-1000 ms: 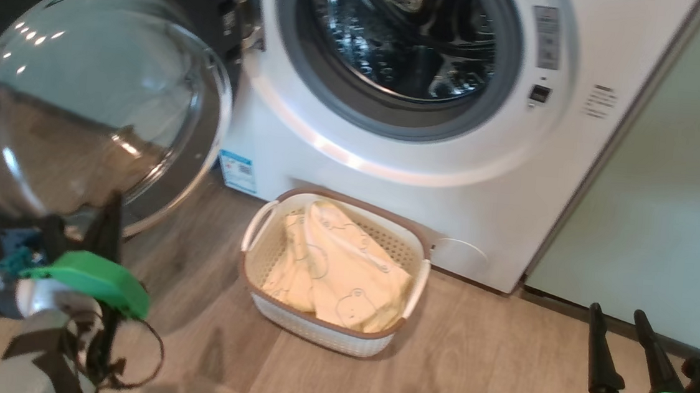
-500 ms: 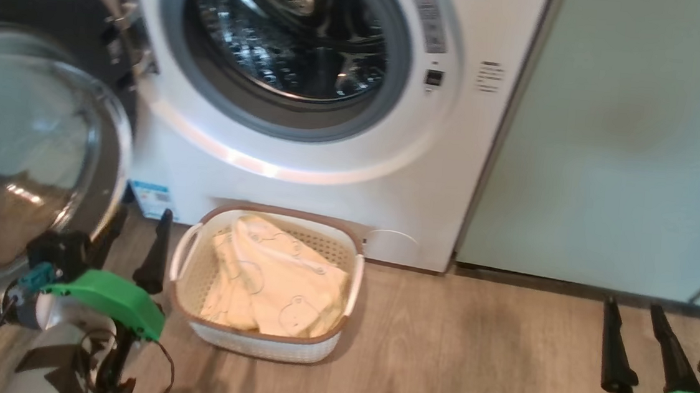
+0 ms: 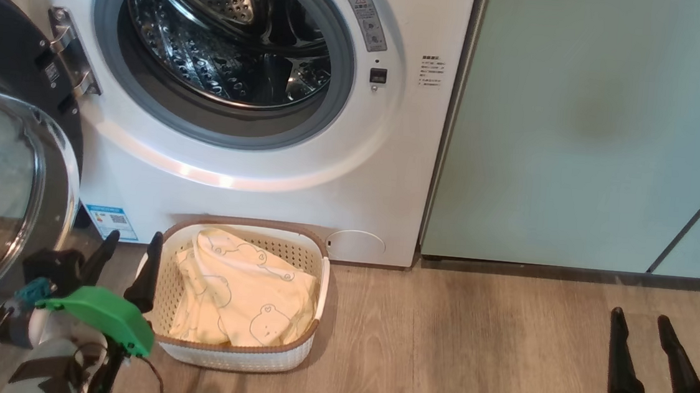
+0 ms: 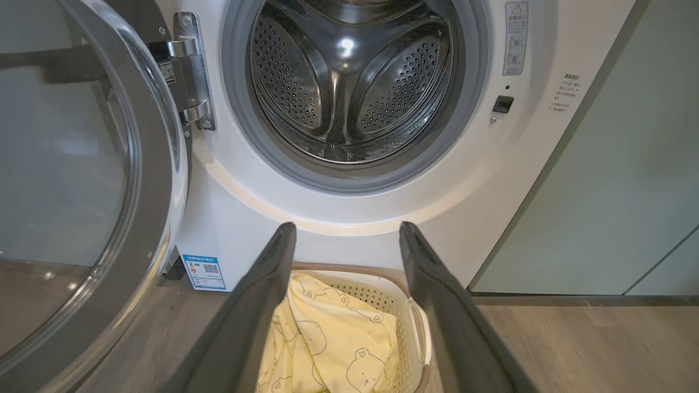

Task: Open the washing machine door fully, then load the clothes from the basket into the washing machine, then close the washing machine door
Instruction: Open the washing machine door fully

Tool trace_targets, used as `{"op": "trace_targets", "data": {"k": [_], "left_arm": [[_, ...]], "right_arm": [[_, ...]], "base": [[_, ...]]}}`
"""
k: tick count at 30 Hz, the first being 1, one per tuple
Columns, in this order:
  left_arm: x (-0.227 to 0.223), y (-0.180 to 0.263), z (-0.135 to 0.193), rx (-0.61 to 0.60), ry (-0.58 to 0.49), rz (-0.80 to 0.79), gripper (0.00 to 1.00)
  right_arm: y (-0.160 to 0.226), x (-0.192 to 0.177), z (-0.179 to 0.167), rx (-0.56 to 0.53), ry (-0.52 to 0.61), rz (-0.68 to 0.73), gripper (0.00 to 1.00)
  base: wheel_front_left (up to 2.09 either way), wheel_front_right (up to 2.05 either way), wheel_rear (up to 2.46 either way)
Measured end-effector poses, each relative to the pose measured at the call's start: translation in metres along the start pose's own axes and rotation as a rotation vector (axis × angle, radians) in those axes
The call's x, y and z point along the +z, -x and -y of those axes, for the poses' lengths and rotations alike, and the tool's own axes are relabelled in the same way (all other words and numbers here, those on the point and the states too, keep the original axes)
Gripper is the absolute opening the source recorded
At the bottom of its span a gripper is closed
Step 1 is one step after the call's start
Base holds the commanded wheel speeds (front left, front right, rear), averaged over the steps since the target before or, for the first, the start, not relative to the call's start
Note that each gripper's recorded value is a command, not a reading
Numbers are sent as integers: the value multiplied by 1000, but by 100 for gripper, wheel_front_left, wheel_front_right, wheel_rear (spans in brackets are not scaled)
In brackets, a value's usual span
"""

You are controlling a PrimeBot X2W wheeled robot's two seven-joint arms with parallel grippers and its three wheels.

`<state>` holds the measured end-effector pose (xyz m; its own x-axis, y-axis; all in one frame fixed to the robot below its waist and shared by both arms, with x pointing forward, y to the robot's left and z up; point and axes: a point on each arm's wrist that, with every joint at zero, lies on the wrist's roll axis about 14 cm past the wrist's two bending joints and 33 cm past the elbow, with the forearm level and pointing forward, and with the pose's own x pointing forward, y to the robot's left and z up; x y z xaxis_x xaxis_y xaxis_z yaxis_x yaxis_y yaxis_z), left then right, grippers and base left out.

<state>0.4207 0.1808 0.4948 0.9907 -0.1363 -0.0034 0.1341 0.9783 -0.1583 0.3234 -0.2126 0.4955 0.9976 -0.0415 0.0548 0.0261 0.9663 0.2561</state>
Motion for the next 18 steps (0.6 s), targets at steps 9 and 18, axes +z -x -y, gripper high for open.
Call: {"op": "trace_targets", "data": {"k": [9, 18], "left_arm": [[-1, 3, -5, 14, 2, -4, 100], [0, 6, -12, 35, 7, 0, 100]], "right_arm": [[-1, 3, 1, 3, 8, 8, 100], [-5, 0, -5, 22, 10, -2, 100]], "base": [[0, 0, 0], [0, 0, 0]]}}
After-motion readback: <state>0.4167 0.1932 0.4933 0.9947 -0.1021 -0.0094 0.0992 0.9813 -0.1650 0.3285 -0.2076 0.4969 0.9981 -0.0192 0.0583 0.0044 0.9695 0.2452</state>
